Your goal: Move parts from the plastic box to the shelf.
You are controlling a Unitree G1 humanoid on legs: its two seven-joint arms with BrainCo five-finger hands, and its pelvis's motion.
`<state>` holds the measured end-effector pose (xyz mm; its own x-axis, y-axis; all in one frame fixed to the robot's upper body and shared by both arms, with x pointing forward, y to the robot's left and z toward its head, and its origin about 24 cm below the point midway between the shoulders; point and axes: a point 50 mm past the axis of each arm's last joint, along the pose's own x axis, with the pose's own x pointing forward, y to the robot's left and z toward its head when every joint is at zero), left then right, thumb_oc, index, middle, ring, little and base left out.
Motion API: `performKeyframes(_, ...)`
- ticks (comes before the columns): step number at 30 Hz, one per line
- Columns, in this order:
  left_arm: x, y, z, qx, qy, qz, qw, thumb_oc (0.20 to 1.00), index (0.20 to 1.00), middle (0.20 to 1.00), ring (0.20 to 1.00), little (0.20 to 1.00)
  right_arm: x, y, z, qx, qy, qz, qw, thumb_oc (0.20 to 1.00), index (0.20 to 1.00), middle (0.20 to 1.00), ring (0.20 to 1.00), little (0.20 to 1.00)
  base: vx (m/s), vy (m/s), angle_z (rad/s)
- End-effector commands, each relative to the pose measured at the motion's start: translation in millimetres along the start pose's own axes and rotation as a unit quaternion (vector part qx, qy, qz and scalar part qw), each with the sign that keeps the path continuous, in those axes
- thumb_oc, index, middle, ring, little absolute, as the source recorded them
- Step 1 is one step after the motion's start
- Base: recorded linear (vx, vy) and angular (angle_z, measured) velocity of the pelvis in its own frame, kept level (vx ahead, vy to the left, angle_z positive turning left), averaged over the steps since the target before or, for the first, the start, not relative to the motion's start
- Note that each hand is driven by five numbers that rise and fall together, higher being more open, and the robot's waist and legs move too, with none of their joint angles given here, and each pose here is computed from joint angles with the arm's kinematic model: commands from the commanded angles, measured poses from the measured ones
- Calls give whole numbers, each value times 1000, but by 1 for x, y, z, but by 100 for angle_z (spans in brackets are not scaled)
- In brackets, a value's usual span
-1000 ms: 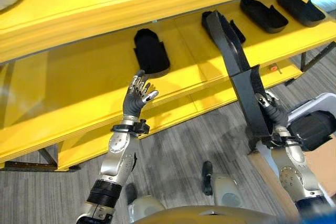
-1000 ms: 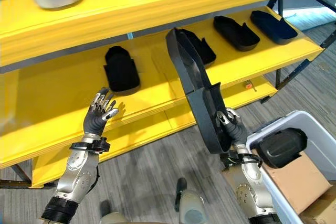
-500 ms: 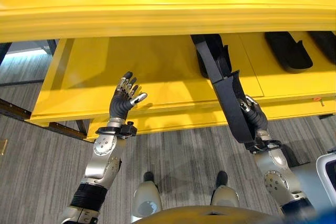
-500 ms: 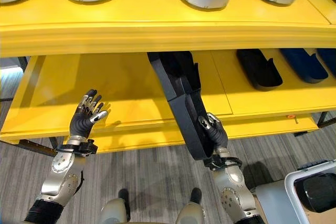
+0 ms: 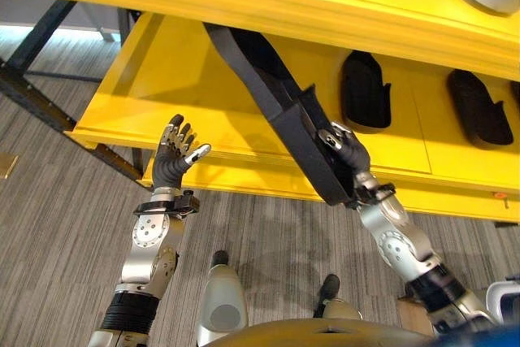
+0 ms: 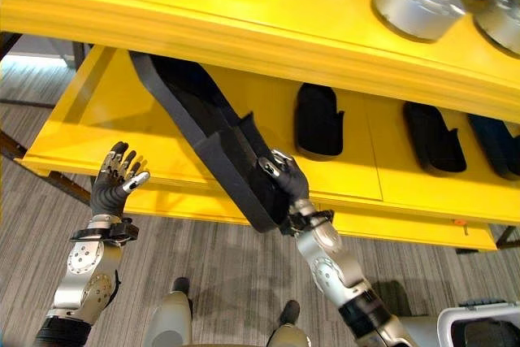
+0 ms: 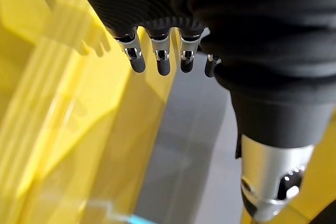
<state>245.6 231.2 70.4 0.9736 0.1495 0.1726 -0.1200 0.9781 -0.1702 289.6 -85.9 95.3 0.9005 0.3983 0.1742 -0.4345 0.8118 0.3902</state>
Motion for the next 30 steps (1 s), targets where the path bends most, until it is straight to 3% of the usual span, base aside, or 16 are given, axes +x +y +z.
performKeyframes(1,10,-5,35,27,-79,-27,996,1000,1000,1000,1000,1000,25,27,54,21,-129,51,990,200,200,200,200,200,-10,-35,9)
performKeyframes(13,20,-20,56,35,-106,-92,990,1000,1000,1000,1000,1000,94,46,145,-29,-236,-5,971,200,200,200,200,200,-73,-19,14)
performKeyframes(21,20,-30,63,24,-116,-128,985,1000,1000,1000,1000,1000,115,34,203,-59,-282,-85,954,200,200,200,200,200,-35,17,5)
performKeyframes(30,20,-39,63,10,-122,-139,983,1000,1000,1000,1000,1000,124,-4,216,-38,-266,-199,942,200,200,200,200,200,-9,4,-2)
